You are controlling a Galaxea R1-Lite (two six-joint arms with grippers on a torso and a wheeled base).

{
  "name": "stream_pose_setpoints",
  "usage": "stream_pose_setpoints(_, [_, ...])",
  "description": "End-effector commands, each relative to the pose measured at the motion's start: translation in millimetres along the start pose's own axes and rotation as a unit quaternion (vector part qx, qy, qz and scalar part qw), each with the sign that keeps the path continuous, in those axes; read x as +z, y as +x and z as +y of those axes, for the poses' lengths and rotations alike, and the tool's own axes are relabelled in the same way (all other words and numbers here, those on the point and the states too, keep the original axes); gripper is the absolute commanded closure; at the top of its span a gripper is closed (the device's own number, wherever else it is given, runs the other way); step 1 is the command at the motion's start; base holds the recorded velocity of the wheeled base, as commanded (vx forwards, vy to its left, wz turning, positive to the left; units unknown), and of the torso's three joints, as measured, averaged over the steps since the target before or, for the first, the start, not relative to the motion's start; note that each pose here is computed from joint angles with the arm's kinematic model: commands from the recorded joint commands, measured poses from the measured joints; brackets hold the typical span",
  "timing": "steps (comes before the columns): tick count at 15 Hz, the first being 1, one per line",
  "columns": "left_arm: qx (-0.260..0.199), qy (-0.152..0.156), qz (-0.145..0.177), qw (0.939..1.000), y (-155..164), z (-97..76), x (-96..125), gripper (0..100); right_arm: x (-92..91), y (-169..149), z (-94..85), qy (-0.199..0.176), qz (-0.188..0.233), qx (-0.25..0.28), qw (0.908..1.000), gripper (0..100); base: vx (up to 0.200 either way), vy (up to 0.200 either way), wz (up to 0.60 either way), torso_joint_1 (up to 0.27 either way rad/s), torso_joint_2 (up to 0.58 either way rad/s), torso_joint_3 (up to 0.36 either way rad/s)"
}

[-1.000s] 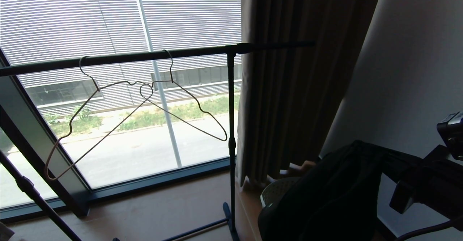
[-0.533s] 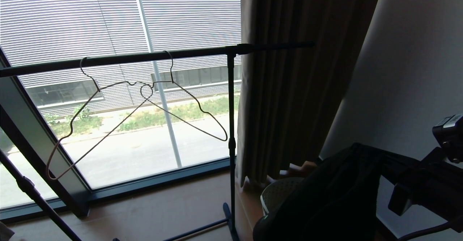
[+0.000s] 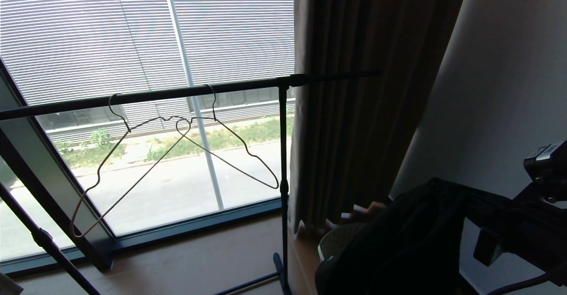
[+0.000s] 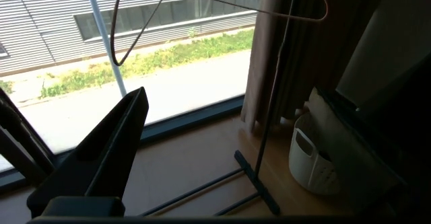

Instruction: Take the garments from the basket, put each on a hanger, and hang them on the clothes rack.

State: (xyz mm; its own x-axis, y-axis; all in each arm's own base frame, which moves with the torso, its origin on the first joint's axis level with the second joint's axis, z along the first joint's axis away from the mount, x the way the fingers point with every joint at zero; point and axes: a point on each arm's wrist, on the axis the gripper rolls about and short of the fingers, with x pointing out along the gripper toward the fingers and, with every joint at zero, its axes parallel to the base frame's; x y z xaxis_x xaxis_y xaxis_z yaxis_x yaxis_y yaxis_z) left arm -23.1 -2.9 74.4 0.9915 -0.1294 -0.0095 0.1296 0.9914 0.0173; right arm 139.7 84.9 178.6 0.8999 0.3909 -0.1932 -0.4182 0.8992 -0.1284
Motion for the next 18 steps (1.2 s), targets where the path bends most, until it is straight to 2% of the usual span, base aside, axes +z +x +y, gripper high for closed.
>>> stream_pose_setpoints(1, [-0.001,0.000,0.001,1.0000,0.1,0.0,0.0,0,-2.1,0.9,0.4,-0.002,0.005,0.000,1.0000,100,0.000,0.000,0.00,0.163,-0.38,-0.217])
stream_pose_setpoints(4, [-0.001,0.001,0.001,1.0000,0.1,0.0,0.0,0,-2.3,0.5,0.4,-0.001,0.005,0.000,1.0000,100,0.000,0.000,0.00,0.022,-0.05,-0.028])
stream_pose_setpoints(6, [-0.003,0.010,0.001,0.9999,0.1,-0.1,0.0,0,-7.1,0.3,0.8,-0.003,0.014,0.001,0.9999,100,0.000,0.000,0.60,0.012,0.00,0.002])
stream_pose_setpoints(11, [-0.003,0.011,0.000,0.9999,0.1,-0.1,0.0,0,-9.1,2.3,1.3,-0.010,0.020,0.001,0.9997,100,0.000,0.000,0.60,0.007,0.00,0.000])
stream_pose_setpoints(14, [-0.004,0.011,0.001,0.9999,0.1,-0.2,-0.2,0,-8.7,2.3,1.3,-0.010,0.019,0.001,0.9998,100,0.000,0.000,0.00,0.000,0.00,0.000])
stream_pose_setpoints(17, [-0.010,0.007,0.001,0.9999,0.0,-0.4,-0.2,0,-8.9,2.6,1.4,-0.010,0.020,0.001,0.9997,100,-0.200,0.000,0.00,-0.001,0.00,-0.001])
stream_pose_setpoints(18, [-0.016,0.007,0.001,0.9998,0.0,-0.7,-0.2,0,-8.9,2.6,1.4,-0.010,0.020,0.001,0.9997,100,-0.200,0.200,0.00,0.022,0.01,-0.002])
